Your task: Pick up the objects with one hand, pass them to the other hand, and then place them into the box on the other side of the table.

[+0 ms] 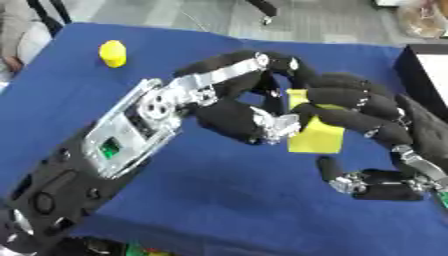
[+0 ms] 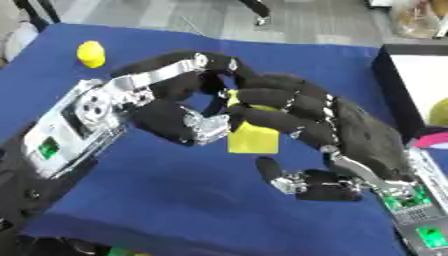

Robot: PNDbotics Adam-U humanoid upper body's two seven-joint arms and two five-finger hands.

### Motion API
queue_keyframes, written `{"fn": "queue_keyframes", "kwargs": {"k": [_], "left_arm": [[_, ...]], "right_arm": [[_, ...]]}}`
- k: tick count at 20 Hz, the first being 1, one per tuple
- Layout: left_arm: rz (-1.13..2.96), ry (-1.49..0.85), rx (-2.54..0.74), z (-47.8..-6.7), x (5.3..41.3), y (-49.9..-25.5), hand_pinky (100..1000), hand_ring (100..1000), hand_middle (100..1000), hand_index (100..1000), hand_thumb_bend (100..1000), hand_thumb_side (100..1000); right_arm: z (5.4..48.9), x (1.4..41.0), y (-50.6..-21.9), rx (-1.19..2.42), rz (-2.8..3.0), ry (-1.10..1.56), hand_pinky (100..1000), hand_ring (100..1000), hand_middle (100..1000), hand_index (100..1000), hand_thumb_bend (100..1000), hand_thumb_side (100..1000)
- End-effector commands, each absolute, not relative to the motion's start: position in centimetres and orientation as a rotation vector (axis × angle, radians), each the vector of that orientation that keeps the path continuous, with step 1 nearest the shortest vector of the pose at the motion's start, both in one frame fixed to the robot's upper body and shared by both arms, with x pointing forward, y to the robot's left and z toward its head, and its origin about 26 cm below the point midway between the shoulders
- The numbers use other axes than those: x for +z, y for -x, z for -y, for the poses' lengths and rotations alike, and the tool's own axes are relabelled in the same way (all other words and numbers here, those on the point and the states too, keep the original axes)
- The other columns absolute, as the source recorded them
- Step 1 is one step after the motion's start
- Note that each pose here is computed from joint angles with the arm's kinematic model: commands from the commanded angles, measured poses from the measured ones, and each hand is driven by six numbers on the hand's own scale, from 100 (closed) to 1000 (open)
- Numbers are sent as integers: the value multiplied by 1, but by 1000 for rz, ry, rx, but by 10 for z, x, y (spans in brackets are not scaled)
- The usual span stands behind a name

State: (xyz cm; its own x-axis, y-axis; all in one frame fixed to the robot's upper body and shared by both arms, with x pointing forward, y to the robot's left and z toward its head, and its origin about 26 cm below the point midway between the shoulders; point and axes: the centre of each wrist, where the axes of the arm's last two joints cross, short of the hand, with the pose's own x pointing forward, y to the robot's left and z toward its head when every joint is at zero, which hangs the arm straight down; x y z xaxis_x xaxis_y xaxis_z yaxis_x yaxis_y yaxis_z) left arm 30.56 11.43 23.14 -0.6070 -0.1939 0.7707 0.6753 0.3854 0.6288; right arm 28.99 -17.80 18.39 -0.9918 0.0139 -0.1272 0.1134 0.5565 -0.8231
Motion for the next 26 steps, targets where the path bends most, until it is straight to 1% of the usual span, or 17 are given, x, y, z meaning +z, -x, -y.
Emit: {"fn": "queue_keyframes", "kwargs": {"k": [1, 8, 26], "left_arm": [[1870, 395, -1314, -117, 242, -307, 607, 217, 268, 681, 100, 342], [1877, 398, -1300, -117, 242, -309, 609, 218, 269, 682, 100, 344], [1781, 533, -1400, -114, 247, -292, 612, 244, 272, 683, 100, 328]], "right_arm": [[179, 188, -289, -1428, -2663, -114, 945, 959, 934, 1000, 100, 100], [180, 188, -289, -1430, -2666, -118, 946, 959, 936, 1000, 100, 100], [182, 191, -291, -1409, -2669, -209, 926, 936, 932, 1000, 100, 100]]}}
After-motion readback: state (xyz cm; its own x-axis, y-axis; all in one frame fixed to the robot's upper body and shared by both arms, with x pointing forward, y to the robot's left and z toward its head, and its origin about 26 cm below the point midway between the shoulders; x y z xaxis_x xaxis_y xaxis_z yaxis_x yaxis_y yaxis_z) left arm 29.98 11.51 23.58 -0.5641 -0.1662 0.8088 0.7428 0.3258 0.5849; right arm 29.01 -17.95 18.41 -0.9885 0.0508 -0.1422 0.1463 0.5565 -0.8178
